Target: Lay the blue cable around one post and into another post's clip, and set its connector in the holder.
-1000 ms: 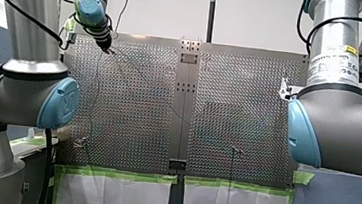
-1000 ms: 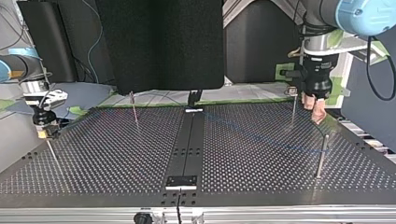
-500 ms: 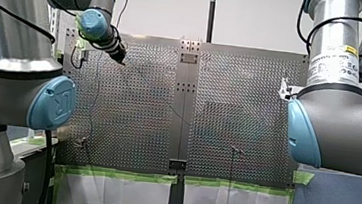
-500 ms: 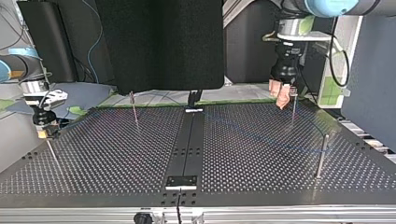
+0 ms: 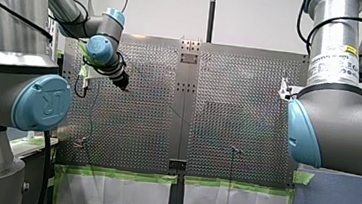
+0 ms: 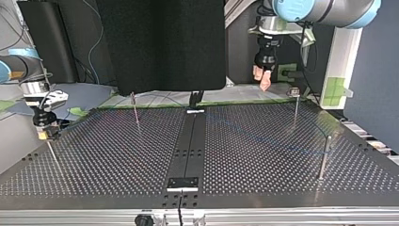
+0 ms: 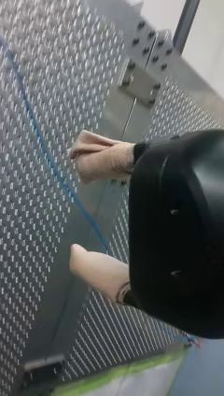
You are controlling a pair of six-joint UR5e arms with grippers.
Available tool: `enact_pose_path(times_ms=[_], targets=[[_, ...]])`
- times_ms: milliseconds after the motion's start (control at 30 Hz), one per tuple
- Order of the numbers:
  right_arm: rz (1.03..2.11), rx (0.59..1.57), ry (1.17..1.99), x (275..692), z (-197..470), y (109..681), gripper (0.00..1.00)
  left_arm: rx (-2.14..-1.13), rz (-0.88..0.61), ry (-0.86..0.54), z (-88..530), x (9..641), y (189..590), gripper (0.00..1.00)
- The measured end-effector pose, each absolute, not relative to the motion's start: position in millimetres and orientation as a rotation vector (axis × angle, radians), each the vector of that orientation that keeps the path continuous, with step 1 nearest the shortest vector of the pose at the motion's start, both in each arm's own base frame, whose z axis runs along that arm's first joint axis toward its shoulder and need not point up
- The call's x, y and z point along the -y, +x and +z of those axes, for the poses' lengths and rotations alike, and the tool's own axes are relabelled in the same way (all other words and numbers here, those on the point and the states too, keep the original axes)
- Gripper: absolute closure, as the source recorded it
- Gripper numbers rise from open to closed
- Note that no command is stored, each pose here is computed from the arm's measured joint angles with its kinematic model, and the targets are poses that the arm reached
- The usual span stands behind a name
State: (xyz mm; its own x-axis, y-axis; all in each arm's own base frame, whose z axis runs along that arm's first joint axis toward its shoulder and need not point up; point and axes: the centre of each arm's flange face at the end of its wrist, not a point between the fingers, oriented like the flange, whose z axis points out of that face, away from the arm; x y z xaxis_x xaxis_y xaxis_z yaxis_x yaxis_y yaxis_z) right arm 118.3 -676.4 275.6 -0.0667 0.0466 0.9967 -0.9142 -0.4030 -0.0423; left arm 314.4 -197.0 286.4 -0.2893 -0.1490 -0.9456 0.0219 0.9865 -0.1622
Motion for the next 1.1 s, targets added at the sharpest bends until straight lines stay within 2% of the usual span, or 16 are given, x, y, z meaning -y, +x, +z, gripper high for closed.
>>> enact_pose_path(times_ms=[333, 1100], targets=[[1.579, 0.981, 1.432, 676.4, 275.7, 118.3, 0.0, -1.922, -0.161, -0.113, 233.8, 212.9, 293.3, 0.0], [1.579, 0.981, 1.432, 676.4, 275.6, 118.3, 0.0, -1.914, -0.136, -0.101, 169.9, 259.2, 272.0, 0.0]])
